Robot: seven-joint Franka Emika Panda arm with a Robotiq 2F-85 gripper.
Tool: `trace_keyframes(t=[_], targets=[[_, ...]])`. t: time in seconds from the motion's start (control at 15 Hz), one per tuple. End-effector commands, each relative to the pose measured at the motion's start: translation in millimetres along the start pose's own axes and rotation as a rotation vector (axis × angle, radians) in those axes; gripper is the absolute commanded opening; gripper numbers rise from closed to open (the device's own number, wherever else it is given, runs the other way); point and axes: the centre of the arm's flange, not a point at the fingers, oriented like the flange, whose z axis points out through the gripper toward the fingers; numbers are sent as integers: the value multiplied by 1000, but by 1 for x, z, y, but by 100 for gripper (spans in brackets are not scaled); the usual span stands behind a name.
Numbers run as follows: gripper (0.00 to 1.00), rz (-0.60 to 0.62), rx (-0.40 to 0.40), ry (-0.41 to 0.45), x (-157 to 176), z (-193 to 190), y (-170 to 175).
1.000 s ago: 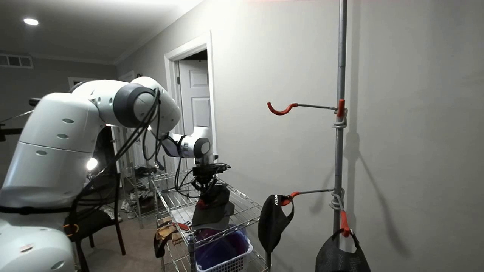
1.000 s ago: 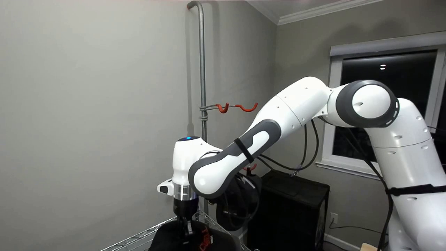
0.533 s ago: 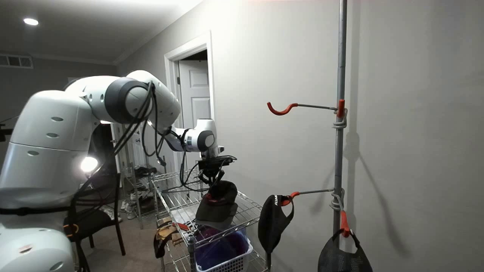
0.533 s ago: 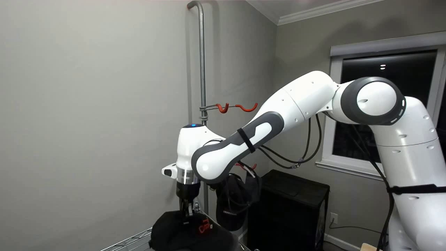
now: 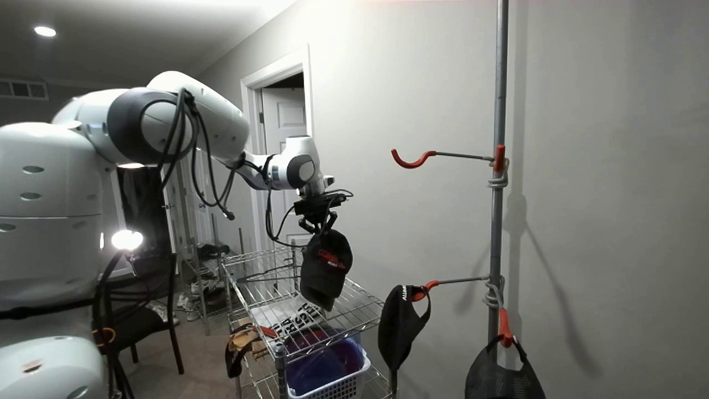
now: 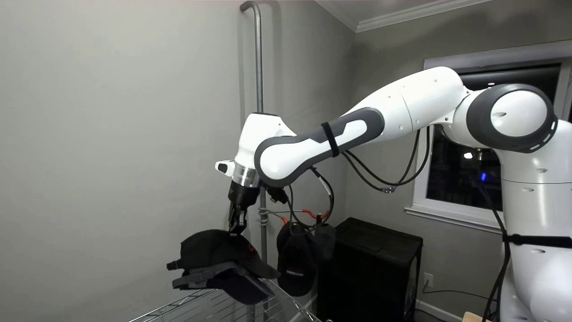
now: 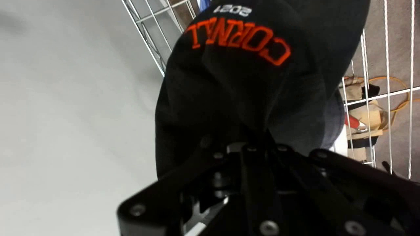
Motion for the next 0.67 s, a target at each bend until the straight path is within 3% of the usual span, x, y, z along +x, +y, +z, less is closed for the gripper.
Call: trace_keyframes(t=[0.0, 0.6], targets=[[1, 6, -5, 25, -3, -26, 0], [1, -60, -62, -21, -5, -15, -5]])
